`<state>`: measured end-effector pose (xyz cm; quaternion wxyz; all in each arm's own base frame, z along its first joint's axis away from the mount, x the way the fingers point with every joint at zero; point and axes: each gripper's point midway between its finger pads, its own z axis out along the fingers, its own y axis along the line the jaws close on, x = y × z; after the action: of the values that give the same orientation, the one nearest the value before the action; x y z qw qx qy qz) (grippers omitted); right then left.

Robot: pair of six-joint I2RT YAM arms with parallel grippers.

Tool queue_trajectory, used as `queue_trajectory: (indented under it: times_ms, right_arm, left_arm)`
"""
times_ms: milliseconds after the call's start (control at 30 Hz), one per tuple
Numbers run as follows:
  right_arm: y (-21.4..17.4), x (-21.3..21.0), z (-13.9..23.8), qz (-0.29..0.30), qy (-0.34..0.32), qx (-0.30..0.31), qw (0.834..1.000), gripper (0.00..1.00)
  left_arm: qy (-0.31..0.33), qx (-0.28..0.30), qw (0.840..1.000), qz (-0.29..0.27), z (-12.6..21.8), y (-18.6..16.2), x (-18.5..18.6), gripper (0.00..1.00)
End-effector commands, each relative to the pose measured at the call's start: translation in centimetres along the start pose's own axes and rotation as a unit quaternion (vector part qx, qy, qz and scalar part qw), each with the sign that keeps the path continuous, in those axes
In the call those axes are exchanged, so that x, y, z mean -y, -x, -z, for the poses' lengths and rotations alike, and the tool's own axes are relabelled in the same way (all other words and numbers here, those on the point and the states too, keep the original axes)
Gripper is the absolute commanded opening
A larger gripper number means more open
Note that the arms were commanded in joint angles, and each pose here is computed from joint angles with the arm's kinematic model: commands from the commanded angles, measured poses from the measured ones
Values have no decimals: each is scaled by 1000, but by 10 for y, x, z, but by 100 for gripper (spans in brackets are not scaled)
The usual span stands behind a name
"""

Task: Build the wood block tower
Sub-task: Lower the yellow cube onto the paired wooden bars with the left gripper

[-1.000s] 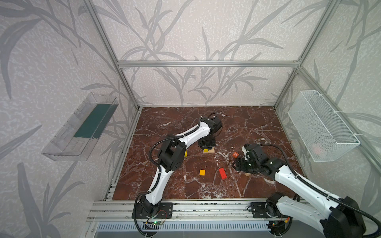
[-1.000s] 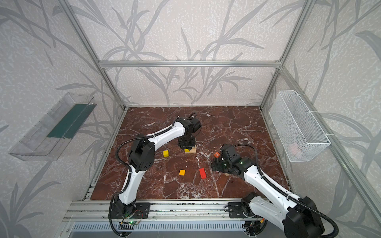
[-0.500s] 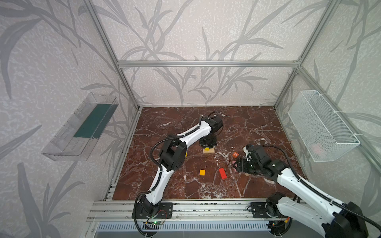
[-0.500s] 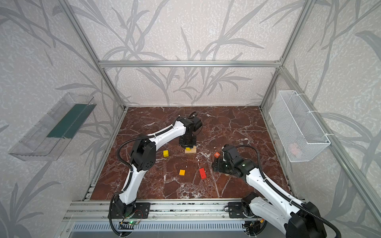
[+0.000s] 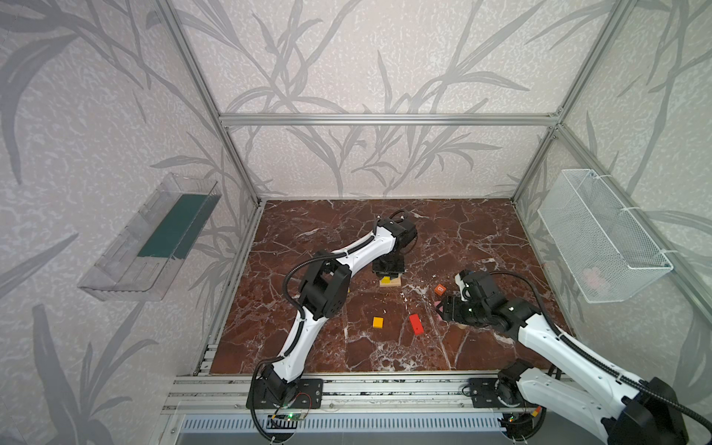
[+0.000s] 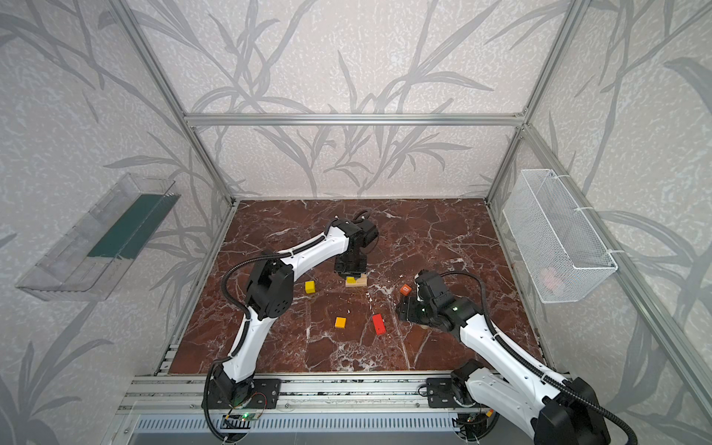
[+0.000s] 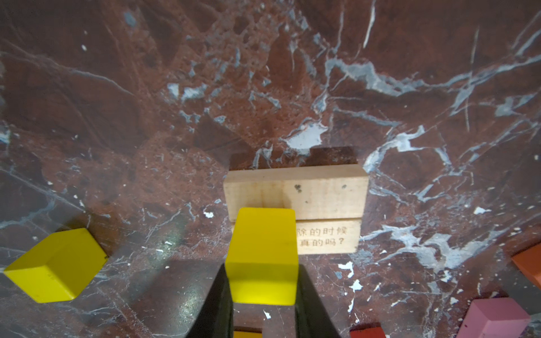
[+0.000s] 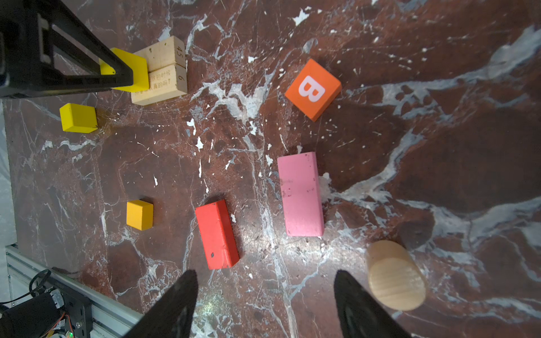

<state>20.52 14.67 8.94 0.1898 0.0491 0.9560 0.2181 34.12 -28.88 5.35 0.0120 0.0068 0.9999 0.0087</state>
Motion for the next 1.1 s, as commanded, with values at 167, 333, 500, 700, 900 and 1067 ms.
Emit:
queue_trajectory:
  times_ms: [167, 333, 500, 700, 900, 1067]
  right_arm:
    - [-3, 4, 0, -5, -1, -3, 1000, 74]
    - [-3, 4, 0, -5, -2, -2, 1000, 74]
    - [-4, 4, -1, -6, -2, -3, 1000, 74]
    - [-3, 4, 0, -7, -1, -3, 1000, 74]
    - [-4, 5, -1, -7, -2, -3, 1000, 74]
    - [-5, 4, -2, -9, 0, -4, 1000, 74]
  left_arm:
    - [20, 0, 1000, -2, 1, -1, -4, 13]
    - [20, 0, 1000, -3, 2, -1, -4, 18]
    - [20, 0, 1000, -3, 1, -1, -4, 21]
    - [17, 2, 1000, -2, 3, 0, -3, 23]
    - [17, 3, 1000, 2, 3, 0, -3, 23]
    - [13, 6, 1000, 5, 4, 2, -1, 23]
